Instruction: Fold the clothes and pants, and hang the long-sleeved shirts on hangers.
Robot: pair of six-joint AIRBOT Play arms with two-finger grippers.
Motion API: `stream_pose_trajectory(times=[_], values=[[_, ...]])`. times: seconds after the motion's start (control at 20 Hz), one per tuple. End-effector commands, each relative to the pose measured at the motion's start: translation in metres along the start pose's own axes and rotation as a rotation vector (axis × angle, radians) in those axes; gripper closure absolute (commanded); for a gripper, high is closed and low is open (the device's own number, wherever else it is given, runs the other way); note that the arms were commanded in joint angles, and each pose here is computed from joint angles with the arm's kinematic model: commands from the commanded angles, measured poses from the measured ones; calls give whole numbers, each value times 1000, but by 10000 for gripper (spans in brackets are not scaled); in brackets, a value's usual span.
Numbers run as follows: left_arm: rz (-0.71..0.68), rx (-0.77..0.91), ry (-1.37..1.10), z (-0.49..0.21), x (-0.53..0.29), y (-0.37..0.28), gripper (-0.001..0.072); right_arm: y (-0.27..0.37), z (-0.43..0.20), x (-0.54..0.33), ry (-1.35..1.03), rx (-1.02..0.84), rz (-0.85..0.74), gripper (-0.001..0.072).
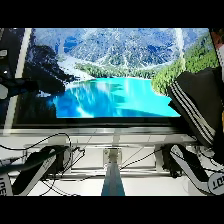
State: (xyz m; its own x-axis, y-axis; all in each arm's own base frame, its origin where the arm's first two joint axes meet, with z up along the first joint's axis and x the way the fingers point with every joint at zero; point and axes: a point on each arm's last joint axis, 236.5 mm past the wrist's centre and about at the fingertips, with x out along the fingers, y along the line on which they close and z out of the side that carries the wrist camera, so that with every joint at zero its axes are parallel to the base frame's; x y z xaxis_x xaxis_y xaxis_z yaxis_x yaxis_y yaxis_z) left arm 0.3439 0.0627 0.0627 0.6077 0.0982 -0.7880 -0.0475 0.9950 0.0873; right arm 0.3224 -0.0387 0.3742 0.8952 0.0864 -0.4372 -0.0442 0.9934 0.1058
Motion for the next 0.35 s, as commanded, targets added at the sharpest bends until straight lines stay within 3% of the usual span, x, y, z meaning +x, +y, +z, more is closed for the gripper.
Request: stream_pose_trajectory(times=[0.0, 0.3], values=[[1, 0, -2, 1, -1, 0, 610, -35, -37, 17, 201, -210, -175, 679], [1, -1, -2, 1, -1, 0, 610, -43, -54, 46, 292, -185, -150, 678]])
